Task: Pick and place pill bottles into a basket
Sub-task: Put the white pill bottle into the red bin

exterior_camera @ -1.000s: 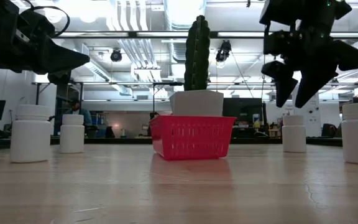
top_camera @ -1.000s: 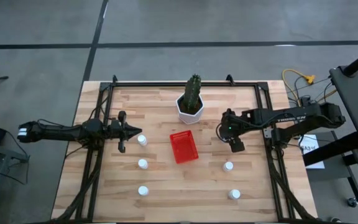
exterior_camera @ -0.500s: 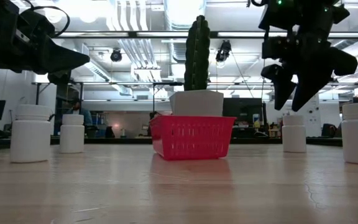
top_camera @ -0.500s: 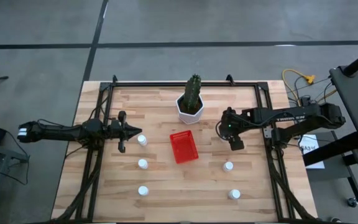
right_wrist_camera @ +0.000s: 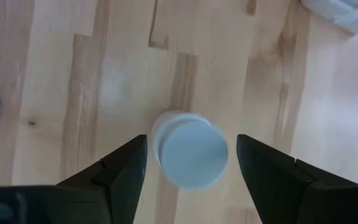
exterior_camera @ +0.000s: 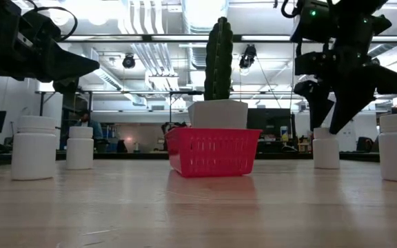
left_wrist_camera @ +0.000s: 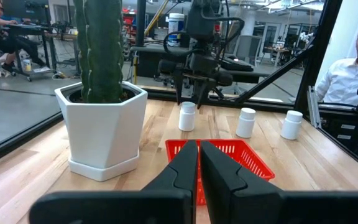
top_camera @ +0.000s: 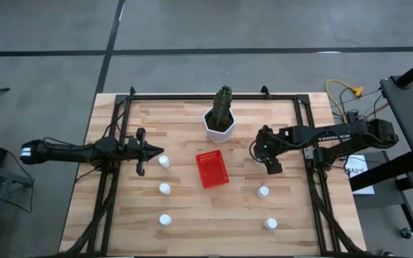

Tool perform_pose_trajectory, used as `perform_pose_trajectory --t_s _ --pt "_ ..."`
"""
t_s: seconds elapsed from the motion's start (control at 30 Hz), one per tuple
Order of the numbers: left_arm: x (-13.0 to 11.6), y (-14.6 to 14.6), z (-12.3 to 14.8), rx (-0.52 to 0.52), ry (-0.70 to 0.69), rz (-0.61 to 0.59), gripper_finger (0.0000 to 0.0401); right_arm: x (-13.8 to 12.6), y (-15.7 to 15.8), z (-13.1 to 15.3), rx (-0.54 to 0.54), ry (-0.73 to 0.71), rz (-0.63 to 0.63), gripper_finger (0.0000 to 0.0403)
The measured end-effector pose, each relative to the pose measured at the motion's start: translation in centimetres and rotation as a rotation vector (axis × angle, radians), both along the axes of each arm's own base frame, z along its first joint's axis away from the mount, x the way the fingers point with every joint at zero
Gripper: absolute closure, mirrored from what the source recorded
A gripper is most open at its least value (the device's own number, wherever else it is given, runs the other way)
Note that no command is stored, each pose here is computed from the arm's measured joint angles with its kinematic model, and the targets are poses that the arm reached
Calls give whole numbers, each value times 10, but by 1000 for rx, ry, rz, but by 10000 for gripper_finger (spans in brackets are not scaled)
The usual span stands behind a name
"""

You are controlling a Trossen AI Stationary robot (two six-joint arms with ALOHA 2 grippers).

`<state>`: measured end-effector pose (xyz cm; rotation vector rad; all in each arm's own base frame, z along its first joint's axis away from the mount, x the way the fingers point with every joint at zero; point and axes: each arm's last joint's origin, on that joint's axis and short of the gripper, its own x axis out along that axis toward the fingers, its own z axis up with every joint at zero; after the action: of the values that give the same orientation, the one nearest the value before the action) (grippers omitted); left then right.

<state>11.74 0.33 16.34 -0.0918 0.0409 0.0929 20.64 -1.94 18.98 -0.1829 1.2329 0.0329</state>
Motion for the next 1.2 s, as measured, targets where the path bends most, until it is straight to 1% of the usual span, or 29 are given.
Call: perform_pose_trajectory --t_s 0.3,0.6,0.83,1.07,1.2 --pt "0 0 0 0 0 1 400 1 0 -4 -3 -23 2 165" --pt "0 0 0 0 0 0 400 -1 0 -6 -3 -16 3 169" --pt "0 0 0 0 0 0 400 0 -1 -7 -4 -20 2 200" --pt "0 0 0 0 0 0 400 -1 -2 -6 -10 -21 12 256" --pt "0 0 0 0 0 0 400 -1 -2 -6 -10 -21 12 258"
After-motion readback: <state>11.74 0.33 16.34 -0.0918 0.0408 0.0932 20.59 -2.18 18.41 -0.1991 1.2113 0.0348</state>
